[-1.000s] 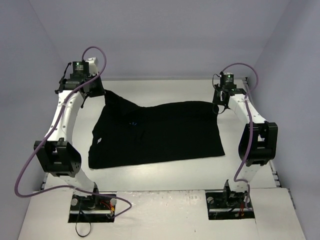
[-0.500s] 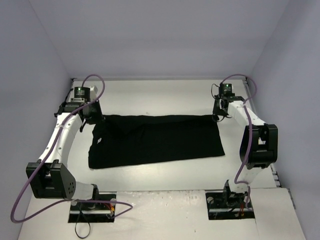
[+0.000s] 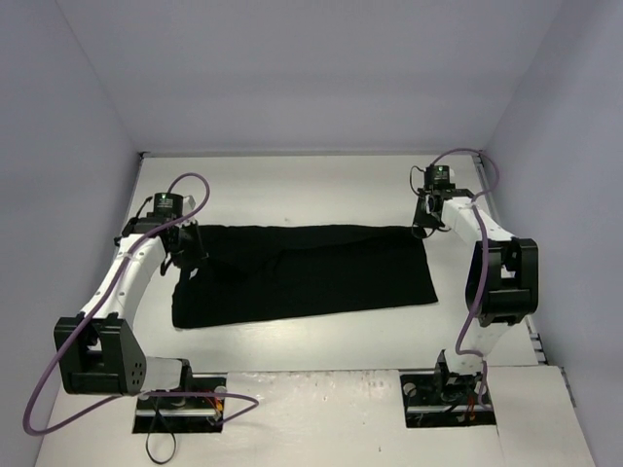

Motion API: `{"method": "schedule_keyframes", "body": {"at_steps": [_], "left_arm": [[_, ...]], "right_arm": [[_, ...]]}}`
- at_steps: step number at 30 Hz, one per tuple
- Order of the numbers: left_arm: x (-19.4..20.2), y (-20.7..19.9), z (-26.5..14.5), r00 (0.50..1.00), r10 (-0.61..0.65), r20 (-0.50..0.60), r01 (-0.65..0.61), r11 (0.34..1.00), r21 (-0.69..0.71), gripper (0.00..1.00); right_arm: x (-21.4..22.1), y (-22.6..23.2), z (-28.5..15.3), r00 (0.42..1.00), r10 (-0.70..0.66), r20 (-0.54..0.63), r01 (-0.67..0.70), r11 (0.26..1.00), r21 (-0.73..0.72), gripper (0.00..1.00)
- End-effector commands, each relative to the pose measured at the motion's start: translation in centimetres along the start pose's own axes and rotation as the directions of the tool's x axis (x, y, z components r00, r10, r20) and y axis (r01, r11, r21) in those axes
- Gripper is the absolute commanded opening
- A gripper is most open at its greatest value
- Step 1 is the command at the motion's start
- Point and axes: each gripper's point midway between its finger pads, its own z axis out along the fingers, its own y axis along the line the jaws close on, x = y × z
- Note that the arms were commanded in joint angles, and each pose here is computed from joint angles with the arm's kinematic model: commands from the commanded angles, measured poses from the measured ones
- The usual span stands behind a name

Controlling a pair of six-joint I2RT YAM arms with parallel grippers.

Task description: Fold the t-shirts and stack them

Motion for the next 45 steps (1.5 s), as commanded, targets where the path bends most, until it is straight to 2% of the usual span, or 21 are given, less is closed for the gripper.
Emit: {"method": "schedule_keyframes", "body": {"at_steps": [1, 4, 8, 9, 12, 13, 15, 19, 22, 27, 33, 35, 40, 42, 43, 45], "left_arm": [[-0.5, -1.0, -1.2, 0.998, -0.017, 0.053, 0.014, 0.999, 0.044, 0.0], [0.2, -1.5, -1.3, 0.999, -0.016, 0.041, 0.013, 0.998, 0.067, 0.0], [1.2, -1.5, -1.5, 1.0, -0.013, 0.018, 0.012, 0.997, 0.078, 0.03], [1.4, -1.4, -1.6, 1.0, -0.009, 0.013, 0.009, 0.997, 0.073, 0.1], [1.6, -0.9, -3.0, 1.0, 0.019, 0.014, -0.02, 0.999, 0.043, 0.46], [1.6, -0.7, -3.5, 1.0, 0.027, 0.012, -0.027, 0.999, 0.029, 0.52], [0.5, -0.2, -4.4, 0.998, 0.05, 0.048, -0.049, 0.999, -0.006, 0.56], [-2.7, -0.2, -4.7, 0.993, 0.052, 0.104, -0.047, 0.998, -0.053, 0.56], [-5.6, -1.0, -2.5, 0.992, 0.053, 0.117, -0.048, 0.998, -0.045, 0.55], [-8.7, -1.2, 3.7, 0.994, 0.058, 0.088, -0.053, 0.997, -0.056, 0.48], [-10.3, -0.7, 11.2, 1.0, 0.023, -0.006, -0.023, 0.996, -0.088, 0.47], [-11.4, -0.8, 12.5, 1.0, 0.022, -0.003, -0.022, 0.996, -0.092, 0.47], [-15.3, -1.0, 13.7, 0.997, 0.054, 0.057, -0.047, 0.992, -0.115, 0.47], [-17.7, -0.9, 12.8, 0.989, 0.088, 0.115, -0.071, 0.987, -0.143, 0.47], [-17.7, -0.7, 12.8, 0.988, 0.106, 0.112, -0.088, 0.984, -0.156, 0.48], [-20.1, -1.6, 10.2, 0.968, 0.179, 0.177, -0.151, 0.975, -0.161, 0.5]], "right_arm": [[0.0, -1.1, -0.1, 0.998, 0.059, 0.024, -0.061, 0.997, 0.055, 0.05], [0.1, -1.6, -0.4, 0.995, 0.093, 0.034, -0.095, 0.992, 0.08, 0.11], [0.4, -1.8, -1.0, 0.992, 0.126, 0.028, -0.128, 0.987, 0.093, 0.45], [0.1, -1.4, -1.5, 0.992, 0.117, 0.04, -0.12, 0.989, 0.082, 0.47], [-1.0, 0.7, -3.3, 0.995, 0.059, 0.075, -0.06, 0.998, 0.009, 0.52], [-1.1, 1.4, -3.6, 0.996, 0.05, 0.075, -0.049, 0.999, -0.021, 0.52], [-1.2, 2.5, -3.9, 0.996, 0.047, 0.071, -0.042, 0.997, -0.069, 0.52], [0.0, 3.5, -2.5, 0.998, 0.053, 0.019, -0.051, 0.995, -0.088, 0.51], [1.1, 3.4, -0.7, 0.998, 0.063, -0.022, -0.064, 0.996, -0.06, 0.5], [2.5, 3.6, 2.5, 0.995, 0.06, -0.074, -0.063, 0.997, -0.038, 0.48], [2.2, 3.1, 5.8, 0.995, 0.04, -0.089, -0.04, 0.999, 0.001, 0.47], [1.8, 2.8, 6.7, 0.996, 0.03, -0.09, -0.029, 0.999, 0.014, 0.47], [-0.6, 2.8, 8.0, 0.999, 0.007, -0.051, -0.005, 1.0, 0.028, 0.47], [-1.8, 3.0, 8.0, 1.0, 0.002, -0.03, -0.001, 1.0, 0.025, 0.47], [-2.2, 3.2, 7.9, 1.0, 0.002, -0.022, -0.002, 1.0, 0.014, 0.47], [-4.2, 4.1, 6.3, 1.0, -0.002, 0.028, 0.002, 1.0, -0.017, 0.47]]}}
